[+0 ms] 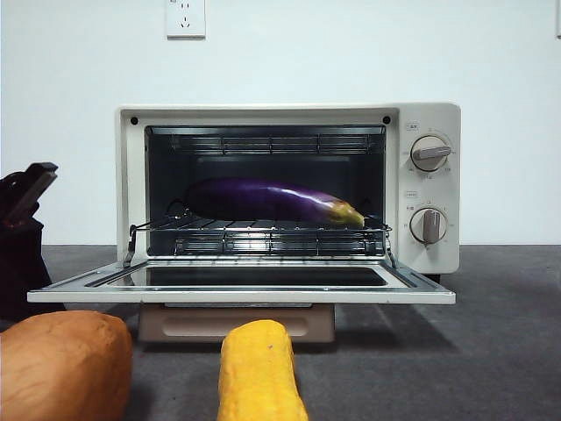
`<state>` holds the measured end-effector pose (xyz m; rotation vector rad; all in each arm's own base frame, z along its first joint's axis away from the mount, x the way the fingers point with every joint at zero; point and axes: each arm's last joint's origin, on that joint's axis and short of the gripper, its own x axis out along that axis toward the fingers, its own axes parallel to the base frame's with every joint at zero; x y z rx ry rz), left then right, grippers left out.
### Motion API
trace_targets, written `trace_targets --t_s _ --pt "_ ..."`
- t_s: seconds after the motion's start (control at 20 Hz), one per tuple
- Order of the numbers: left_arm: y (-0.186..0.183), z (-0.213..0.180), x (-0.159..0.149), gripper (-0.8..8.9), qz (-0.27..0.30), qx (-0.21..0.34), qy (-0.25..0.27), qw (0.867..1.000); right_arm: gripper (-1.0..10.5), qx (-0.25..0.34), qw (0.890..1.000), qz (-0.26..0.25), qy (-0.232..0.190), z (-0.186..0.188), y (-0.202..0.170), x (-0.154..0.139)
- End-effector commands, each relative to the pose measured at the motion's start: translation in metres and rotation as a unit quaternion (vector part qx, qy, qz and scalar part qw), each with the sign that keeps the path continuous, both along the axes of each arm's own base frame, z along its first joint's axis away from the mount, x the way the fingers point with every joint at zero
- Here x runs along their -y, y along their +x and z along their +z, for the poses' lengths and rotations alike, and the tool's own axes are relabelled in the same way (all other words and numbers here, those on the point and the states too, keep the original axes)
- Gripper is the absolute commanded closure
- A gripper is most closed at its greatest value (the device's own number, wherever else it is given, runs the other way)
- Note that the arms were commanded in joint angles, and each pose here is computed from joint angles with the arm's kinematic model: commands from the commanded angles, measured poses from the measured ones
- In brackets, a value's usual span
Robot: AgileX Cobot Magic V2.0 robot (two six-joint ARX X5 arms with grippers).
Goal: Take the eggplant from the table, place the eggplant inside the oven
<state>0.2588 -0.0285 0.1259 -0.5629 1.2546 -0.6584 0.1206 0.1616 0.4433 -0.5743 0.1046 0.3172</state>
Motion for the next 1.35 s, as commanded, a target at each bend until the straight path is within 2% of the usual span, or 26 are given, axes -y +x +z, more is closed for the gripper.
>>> trace_targets --t_s 0.05,0.2,0.45,1.0,1.35 --pt "0.000 -0.003 0.000 8.07 -0.010 -0.005 -0.030 0.999 6.7 -0.004 0.999 -0.003 0.036 0.008 -0.008 0.009" --pt "0.000 -0.002 0.000 8.07 -0.016 -0.005 -0.055 0.998 7.5 -0.012 0.999 -0.005 0.039 0.009 -0.014 0.019" --pt "0.000 0.000 0.000 8.07 -0.021 -0.006 -0.079 0.997 9.5 -0.033 0.999 -0.011 0.039 0.007 -0.021 0.032" --pt "0.005 0.011 -0.008 8.07 -0.026 -0.002 -0.188 0.982 9.4 -0.060 0.997 -0.021 0.038 0.001 -0.027 0.042" --pt "0.027 0.034 -0.020 8.07 -0.008 0.038 -0.193 0.980 9.4 -0.082 0.996 -0.029 0.034 -0.004 -0.028 0.043"
